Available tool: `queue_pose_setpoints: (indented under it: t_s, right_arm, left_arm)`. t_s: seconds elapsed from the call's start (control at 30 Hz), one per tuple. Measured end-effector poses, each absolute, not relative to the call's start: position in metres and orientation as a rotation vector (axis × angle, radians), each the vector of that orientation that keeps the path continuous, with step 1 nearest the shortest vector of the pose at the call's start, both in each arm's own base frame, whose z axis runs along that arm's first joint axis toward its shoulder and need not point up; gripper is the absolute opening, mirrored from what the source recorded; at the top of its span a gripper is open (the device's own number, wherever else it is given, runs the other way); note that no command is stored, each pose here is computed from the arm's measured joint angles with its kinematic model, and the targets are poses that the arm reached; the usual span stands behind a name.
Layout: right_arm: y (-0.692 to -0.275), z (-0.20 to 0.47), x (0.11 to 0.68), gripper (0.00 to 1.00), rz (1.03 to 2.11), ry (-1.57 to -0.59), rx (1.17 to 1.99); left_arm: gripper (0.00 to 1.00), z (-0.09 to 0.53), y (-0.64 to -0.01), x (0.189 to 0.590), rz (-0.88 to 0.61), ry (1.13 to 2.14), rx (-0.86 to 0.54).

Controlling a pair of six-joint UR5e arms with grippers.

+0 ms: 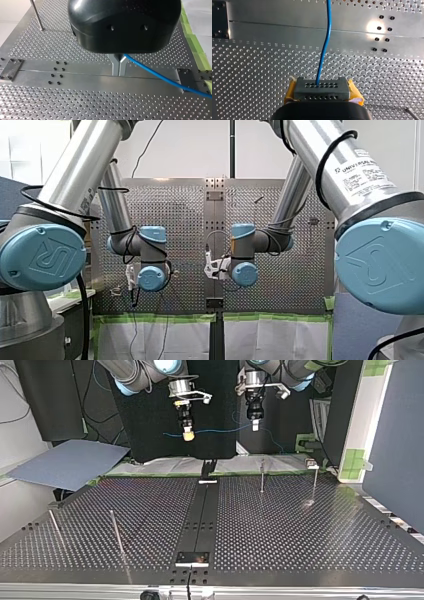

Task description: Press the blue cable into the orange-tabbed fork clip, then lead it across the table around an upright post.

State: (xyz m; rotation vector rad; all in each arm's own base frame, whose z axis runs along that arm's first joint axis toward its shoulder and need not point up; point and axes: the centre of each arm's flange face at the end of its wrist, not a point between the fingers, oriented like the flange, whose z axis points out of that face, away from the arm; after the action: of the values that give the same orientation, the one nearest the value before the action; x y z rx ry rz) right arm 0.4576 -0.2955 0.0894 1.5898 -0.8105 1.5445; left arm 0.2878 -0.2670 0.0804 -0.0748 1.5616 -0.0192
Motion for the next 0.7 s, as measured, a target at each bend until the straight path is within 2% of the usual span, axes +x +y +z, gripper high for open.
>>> queue_pose_setpoints:
  t_s: [0.47, 0.7]
  right_arm:
    - [-0.295, 0.088, 0.459, 0.00, 1.541, -0.809, 1.594]
    - [-0.292, 0.060, 0.458, 0.00, 1.481, -0.822, 1.668]
  left_arm:
    - [0.00, 0.080, -0.267, 0.288, -0.019, 1.561, -0.076]
    - [0.00, 0.081, -0.267, 0.288, -0.019, 1.560, -0.077]
